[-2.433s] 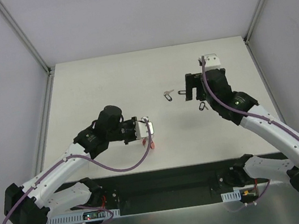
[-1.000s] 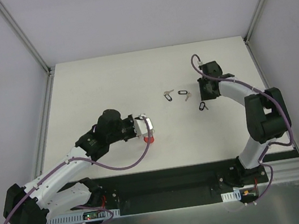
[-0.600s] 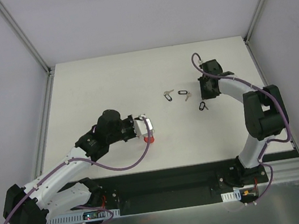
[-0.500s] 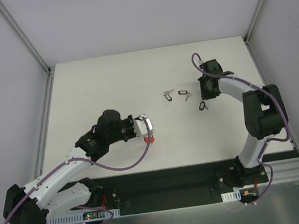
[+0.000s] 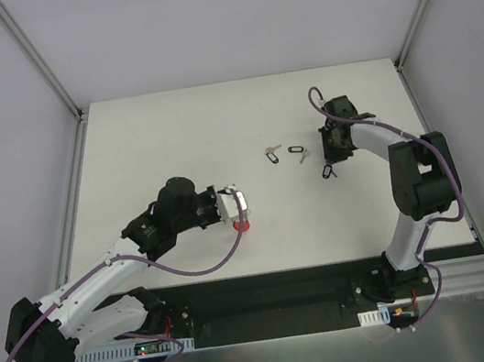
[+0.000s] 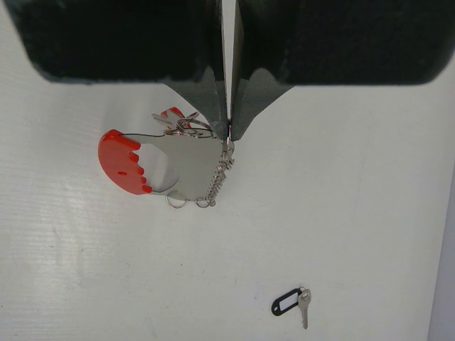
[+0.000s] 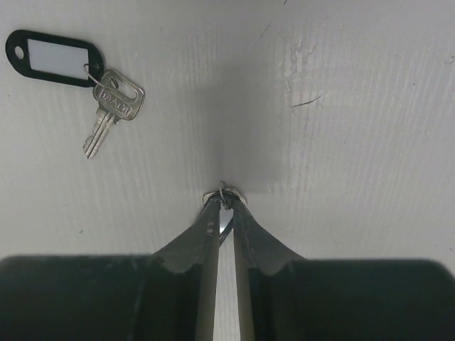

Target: Put the keys on the keyring

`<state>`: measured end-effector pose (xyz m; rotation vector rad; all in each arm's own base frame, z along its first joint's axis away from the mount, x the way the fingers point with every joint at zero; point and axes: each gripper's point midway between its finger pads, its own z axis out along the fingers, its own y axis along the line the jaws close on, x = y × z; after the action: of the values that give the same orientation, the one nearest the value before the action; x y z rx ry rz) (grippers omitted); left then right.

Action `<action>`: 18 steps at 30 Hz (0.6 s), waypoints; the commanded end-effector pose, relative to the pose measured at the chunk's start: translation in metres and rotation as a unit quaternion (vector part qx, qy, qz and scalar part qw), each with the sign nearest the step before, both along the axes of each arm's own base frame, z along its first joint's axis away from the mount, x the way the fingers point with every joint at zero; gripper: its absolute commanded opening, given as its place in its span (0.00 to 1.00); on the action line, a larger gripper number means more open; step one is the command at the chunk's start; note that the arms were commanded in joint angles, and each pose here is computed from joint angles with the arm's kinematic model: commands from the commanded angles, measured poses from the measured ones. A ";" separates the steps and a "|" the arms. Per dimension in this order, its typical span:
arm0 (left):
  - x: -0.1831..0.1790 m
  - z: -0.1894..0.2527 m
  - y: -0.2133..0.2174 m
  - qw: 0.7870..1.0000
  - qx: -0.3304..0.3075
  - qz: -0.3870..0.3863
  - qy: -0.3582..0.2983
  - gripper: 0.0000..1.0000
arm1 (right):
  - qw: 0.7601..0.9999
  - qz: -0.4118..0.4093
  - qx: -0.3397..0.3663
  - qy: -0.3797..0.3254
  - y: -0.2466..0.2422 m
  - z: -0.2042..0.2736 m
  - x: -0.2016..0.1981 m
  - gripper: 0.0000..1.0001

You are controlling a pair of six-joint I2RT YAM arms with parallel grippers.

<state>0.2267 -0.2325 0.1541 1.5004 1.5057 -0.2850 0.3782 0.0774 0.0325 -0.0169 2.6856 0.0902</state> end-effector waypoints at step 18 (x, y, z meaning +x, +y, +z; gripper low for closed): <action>-0.003 0.009 -0.008 1.000 -0.016 -0.019 -0.013 0.00 | 1.000 -0.006 0.002 0.012 -0.003 0.004 0.004 0.11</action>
<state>0.2267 -0.2326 0.1541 1.5006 1.5055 -0.2854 0.3741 0.0741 0.0278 -0.0085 2.7193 0.0820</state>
